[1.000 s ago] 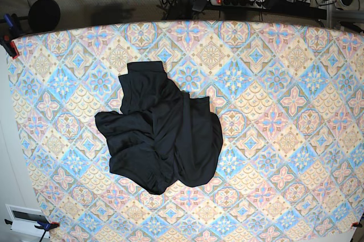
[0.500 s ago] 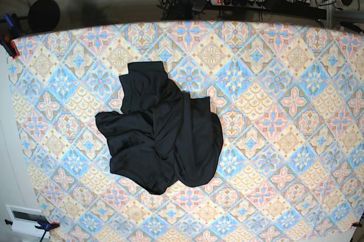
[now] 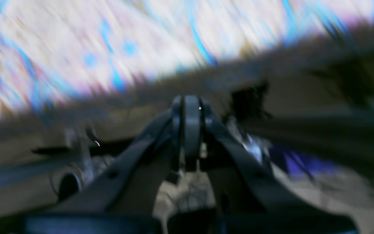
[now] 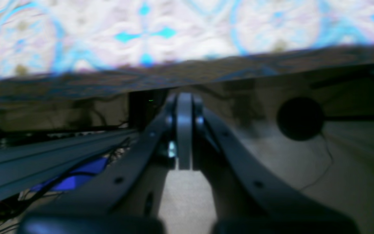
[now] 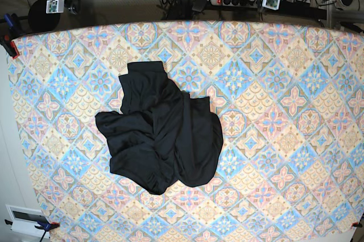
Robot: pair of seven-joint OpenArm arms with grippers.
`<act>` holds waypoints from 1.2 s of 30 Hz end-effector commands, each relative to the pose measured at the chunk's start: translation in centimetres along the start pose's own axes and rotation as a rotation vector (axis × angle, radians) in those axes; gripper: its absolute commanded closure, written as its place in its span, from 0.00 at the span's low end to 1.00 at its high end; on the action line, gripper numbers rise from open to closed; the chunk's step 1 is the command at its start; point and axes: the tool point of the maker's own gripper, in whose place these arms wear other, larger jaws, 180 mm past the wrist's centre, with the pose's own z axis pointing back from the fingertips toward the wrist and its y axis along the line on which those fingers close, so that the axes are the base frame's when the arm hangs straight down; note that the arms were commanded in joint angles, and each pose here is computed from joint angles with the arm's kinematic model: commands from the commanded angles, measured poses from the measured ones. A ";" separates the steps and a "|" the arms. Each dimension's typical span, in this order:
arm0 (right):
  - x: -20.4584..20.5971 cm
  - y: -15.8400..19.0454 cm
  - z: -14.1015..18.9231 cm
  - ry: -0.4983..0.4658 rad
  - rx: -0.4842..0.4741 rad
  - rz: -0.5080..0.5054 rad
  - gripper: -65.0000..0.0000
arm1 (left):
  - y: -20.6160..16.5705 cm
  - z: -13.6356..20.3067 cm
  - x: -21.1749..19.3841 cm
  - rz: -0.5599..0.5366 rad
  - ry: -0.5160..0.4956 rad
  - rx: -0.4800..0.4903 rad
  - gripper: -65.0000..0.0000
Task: Layout the t-shirt on the table in an organized manner, then fold the t-shirt properly
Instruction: 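Reach the left gripper down and grasp the black shirt's edge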
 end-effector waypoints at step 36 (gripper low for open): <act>8.3 1.8 -6.1 -0.053 0.056 0.031 1.00 | -13.4 -20.1 22.7 0.107 -0.019 -0.417 0.49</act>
